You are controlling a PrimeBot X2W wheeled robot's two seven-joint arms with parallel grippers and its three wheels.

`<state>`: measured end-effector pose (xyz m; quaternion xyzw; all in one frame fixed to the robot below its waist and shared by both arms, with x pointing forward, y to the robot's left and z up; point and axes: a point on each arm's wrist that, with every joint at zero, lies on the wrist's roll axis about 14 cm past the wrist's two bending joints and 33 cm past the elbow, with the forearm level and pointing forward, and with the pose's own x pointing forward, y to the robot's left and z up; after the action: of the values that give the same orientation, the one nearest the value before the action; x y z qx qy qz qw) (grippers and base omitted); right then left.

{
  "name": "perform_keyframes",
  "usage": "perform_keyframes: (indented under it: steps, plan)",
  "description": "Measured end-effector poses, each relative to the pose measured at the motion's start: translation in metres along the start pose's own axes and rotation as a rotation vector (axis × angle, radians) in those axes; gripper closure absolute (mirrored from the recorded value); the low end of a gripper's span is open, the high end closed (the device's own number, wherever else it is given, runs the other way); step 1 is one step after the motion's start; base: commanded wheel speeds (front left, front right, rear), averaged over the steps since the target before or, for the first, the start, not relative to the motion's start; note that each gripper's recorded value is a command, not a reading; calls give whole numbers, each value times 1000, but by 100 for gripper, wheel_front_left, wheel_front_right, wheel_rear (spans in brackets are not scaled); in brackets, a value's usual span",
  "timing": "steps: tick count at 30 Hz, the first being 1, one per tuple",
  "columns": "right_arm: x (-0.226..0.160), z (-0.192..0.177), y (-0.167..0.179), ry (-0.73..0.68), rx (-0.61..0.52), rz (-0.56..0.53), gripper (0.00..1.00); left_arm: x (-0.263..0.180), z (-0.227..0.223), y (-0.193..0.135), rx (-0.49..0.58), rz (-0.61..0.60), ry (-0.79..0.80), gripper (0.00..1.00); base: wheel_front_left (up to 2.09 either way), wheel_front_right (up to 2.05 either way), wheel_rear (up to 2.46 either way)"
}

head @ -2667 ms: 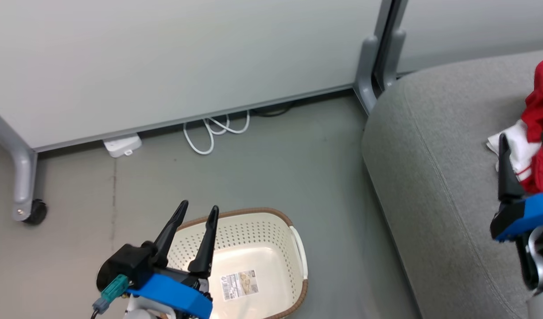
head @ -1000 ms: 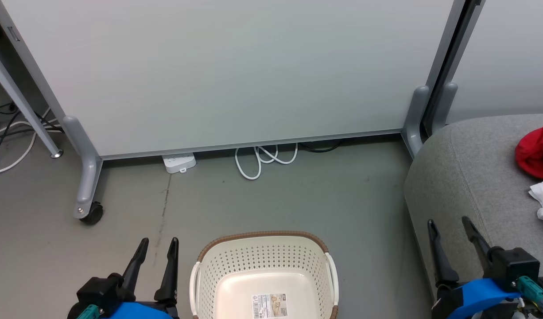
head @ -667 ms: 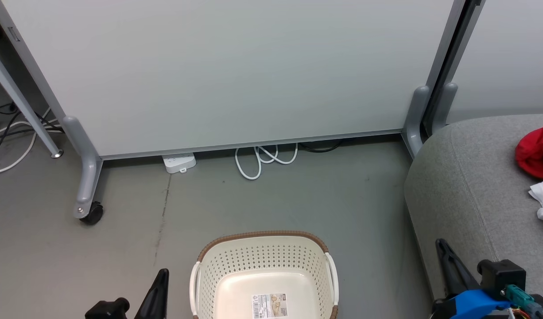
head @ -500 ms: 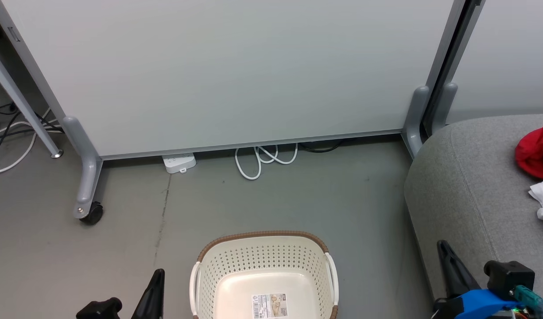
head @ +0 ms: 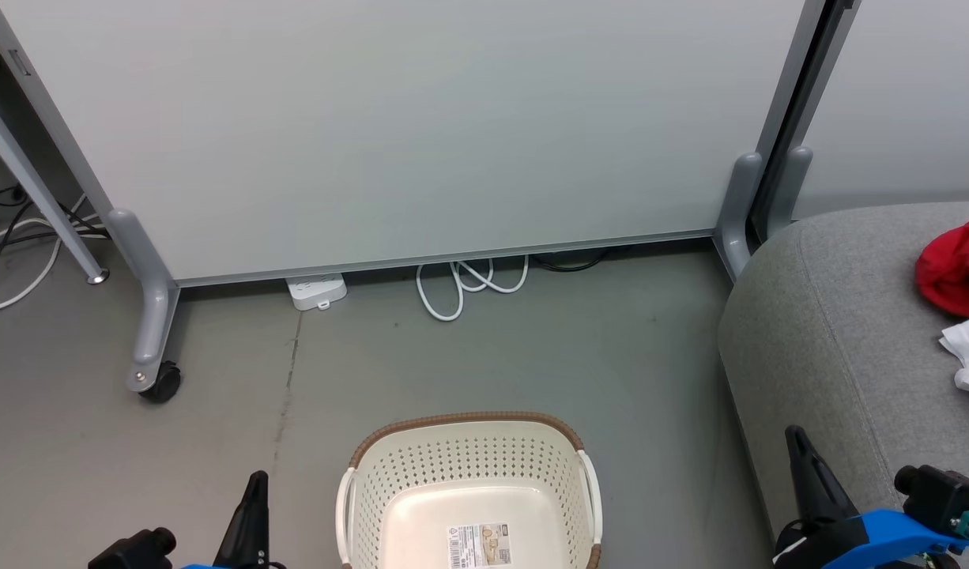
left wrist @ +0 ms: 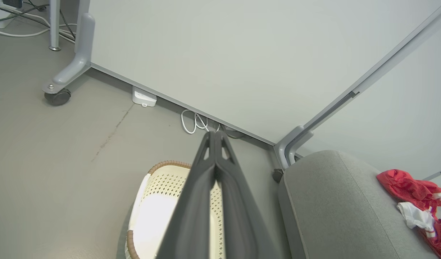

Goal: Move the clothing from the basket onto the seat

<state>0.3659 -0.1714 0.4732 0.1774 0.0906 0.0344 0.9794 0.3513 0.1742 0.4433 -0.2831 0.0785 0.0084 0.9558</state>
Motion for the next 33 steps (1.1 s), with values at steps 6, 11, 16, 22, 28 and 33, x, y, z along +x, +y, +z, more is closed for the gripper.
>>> perform_keyframes:
  steps: [6,11,16,22,28,33]
  plan:
    - [2,3,-1,-12,106,1,100,2,5,2,-88,14,-10,100,0,0,0]
    - [3,5,-2,-22,191,1,100,4,9,2,-157,18,-17,100,0,0,0]
    - [5,9,-2,-37,268,5,100,6,15,4,-224,25,-27,100,0,0,0]
    - [5,10,-3,-44,358,6,100,8,18,2,-297,22,-31,100,0,0,0]
    - [7,14,-3,-56,443,13,100,9,23,4,-368,25,-39,100,0,0,0]
    - [8,16,-4,-66,509,14,100,11,25,3,-422,22,-43,100,0,0,0]
